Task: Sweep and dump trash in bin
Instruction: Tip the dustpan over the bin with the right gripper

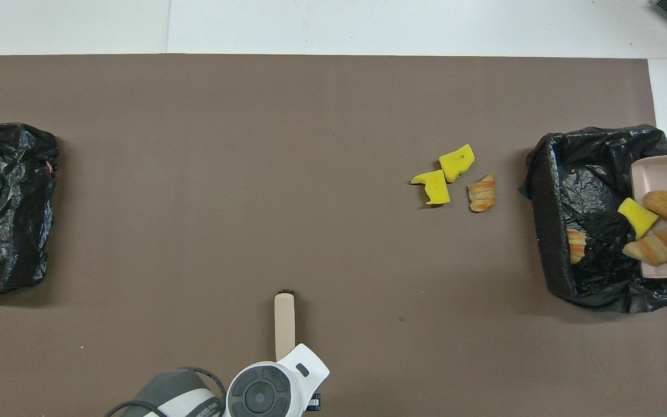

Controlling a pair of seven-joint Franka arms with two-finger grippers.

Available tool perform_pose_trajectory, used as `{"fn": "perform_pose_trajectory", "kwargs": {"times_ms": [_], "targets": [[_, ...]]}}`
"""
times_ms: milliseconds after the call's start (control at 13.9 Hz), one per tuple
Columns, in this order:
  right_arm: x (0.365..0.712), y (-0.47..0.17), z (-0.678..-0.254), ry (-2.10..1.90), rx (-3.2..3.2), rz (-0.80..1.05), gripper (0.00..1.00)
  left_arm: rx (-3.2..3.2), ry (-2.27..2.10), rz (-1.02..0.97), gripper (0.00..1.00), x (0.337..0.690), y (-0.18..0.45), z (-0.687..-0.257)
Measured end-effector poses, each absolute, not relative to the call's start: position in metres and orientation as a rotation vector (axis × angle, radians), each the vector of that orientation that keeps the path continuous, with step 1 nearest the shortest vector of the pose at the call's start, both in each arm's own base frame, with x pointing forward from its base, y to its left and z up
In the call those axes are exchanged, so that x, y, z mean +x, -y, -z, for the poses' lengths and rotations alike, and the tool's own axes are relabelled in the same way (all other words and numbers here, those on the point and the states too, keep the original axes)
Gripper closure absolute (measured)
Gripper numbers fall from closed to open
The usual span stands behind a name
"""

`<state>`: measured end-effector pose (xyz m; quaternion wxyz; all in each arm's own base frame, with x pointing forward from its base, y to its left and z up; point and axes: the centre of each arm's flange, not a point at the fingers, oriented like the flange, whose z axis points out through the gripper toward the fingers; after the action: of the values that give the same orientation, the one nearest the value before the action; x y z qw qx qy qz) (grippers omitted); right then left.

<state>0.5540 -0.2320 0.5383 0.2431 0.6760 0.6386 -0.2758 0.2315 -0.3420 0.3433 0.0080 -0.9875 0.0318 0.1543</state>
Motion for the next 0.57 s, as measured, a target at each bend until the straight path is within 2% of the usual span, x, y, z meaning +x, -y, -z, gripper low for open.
{"fn": "perform_pose_trajectory", "kwargs": {"times_ms": [144, 431, 503, 574], "targets": [[0.553, 0.216, -0.548, -1.737, 1.81, 0.804, 0.68, -3.091, -0.144, -0.489, 0.54, 0.233, 0.341, -0.343], [0.549, 0.197, -0.56, -1.733, 1.777, 0.836, 0.68, -3.112, -0.132, -0.496, 0.07, 0.257, 0.335, -0.343], [0.547, 0.196, -0.565, -1.726, 1.773, 0.833, 0.68, -3.126, -0.123, -0.482, 0.0, 0.268, 0.337, -0.346], [0.545, 0.195, -0.57, -1.719, 1.772, 0.826, 0.68, -3.135, -0.13, -0.446, 0.0, 0.281, 0.338, -0.352]]}}
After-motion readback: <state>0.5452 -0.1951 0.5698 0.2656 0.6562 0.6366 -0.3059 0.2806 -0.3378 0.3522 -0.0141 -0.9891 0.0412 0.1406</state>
